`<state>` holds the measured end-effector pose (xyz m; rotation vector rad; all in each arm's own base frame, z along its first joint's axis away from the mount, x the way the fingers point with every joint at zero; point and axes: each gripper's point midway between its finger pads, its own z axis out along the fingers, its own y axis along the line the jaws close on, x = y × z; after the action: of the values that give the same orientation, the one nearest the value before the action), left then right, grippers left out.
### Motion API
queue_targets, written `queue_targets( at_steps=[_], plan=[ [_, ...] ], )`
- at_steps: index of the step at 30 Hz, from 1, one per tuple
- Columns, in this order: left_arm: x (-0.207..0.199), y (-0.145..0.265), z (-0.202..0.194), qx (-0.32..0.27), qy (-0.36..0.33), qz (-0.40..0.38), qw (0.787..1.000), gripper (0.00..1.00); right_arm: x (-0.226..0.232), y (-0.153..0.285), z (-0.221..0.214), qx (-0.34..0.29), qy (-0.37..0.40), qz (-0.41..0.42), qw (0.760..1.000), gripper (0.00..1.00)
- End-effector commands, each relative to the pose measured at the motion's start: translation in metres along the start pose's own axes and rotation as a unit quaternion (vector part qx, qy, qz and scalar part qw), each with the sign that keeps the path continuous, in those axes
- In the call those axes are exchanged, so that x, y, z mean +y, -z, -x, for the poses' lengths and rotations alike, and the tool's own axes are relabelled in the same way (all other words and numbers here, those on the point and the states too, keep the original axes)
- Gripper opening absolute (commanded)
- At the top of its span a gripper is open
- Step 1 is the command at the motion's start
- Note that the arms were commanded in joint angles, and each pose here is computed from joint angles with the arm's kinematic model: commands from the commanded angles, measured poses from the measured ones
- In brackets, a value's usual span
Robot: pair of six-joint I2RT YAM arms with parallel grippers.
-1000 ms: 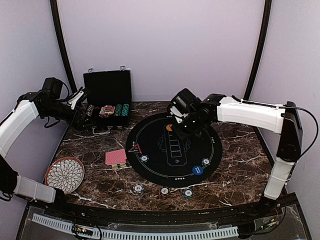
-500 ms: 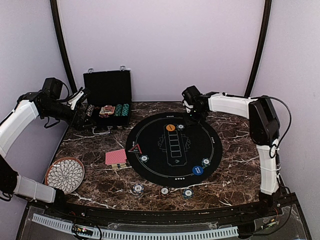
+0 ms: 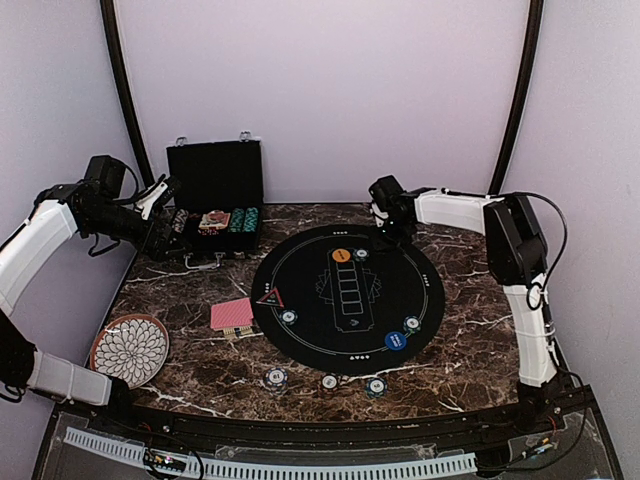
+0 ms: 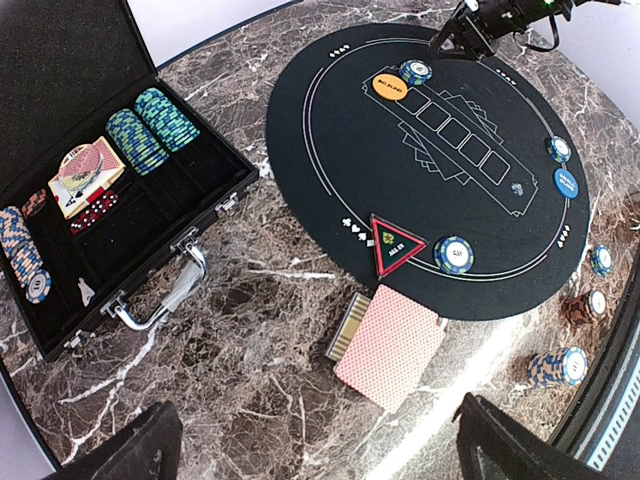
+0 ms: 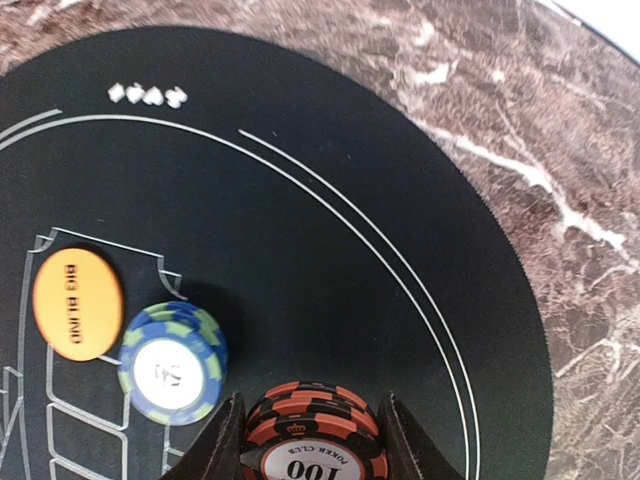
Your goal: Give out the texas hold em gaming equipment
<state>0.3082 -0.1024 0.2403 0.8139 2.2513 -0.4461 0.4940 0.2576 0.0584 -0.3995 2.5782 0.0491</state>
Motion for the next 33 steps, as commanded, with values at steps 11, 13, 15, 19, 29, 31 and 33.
queue_targets(
  at_steps=[11, 13, 15, 19, 29, 31, 33],
  plan=[
    [-0.008, 0.009, 0.001, -0.005, -0.012, -0.003, 1.000, 0.99, 0.003, -0.028, 0.004, 0.001, -0.014, 0.019, 1.000, 0.15],
    [-0.007, 0.009, 0.002, -0.006, -0.012, -0.002, 1.000, 0.99, 0.002, -0.029, 0.002, 0.004, -0.015, 0.017, 1.000, 0.16],
    [-0.007, 0.009, 0.002, -0.006, -0.013, -0.002, 1.000, 0.99, 0.000, -0.029, -0.001, 0.005, -0.015, 0.015, 1.000, 0.17],
    [-0.007, 0.009, 0.003, -0.006, -0.014, -0.002, 1.000, 0.99, -0.003, -0.028, -0.005, 0.006, -0.018, 0.014, 1.000, 0.20],
    [-0.007, 0.009, 0.004, -0.006, -0.012, -0.003, 1.000, 0.99, -0.013, -0.027, -0.003, 0.007, -0.019, 0.008, 1.000, 0.52],
    [-0.007, 0.008, 0.003, -0.005, -0.012, -0.003, 1.000, 0.99, -0.014, -0.025, -0.001, 0.005, -0.018, 0.006, 1.000, 0.56],
    [-0.007, 0.008, 0.002, -0.005, -0.011, -0.003, 1.000, 0.99, -0.013, -0.023, 0.001, 0.001, -0.016, 0.008, 1.000, 0.57]
  ],
)
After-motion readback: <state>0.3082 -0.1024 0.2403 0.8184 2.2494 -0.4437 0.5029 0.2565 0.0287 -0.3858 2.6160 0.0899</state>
